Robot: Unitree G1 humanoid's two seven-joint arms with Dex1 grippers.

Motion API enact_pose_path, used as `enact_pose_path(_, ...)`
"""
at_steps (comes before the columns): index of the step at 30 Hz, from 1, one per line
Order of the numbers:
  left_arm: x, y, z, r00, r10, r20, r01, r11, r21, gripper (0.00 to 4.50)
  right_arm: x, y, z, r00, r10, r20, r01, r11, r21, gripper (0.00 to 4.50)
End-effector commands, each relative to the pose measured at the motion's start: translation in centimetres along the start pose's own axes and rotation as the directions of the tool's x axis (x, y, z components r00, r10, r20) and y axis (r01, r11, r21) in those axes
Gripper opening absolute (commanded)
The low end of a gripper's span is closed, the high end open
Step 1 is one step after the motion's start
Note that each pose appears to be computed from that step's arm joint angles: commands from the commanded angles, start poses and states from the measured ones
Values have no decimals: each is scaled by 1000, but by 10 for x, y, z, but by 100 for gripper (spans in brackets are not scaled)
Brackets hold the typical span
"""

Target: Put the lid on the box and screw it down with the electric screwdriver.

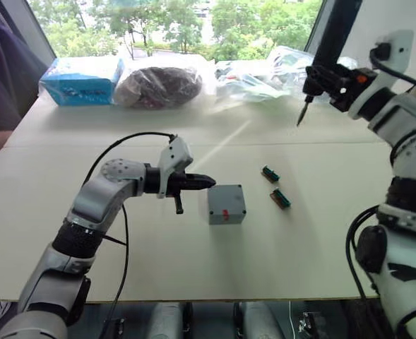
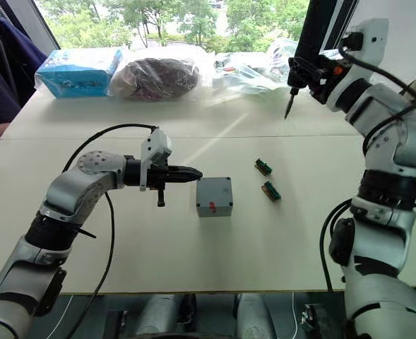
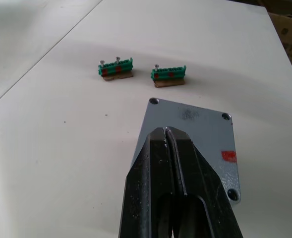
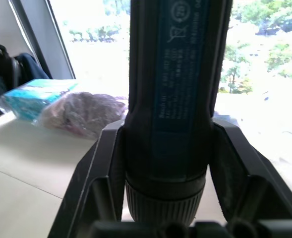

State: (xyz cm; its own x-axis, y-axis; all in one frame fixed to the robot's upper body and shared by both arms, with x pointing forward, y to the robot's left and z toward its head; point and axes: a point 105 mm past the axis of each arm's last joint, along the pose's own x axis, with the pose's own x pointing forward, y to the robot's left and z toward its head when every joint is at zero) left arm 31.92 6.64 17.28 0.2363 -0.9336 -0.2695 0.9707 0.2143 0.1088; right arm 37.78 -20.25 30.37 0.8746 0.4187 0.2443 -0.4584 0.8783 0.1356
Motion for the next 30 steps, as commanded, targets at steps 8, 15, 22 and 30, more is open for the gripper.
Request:
enact_pose_path(8, 15, -3, 11, 999, -30, -31, 31, 998, 60, 0, -35, 90, -24, 964, 210, 162, -214, 977, 11, 181)
enact_pose_path(15, 32, -14, -10, 992, -61, -109, 68, 995, 66, 0, -39, 116, -48, 953, 279, 118, -283, 959, 14, 181)
enact_pose_path(22, 34, -14, -26, 985, -72, -158, 82, 995, 59, 0, -38, 115, -74, 963, 263, 56, -261, 964, -44, 181)
enact_pose_path(30, 34, -13, -28, 984, -63, -164, 73, 996, 57, 0, -38, 102, -80, 976, 211, 51, -206, 974, -92, 181)
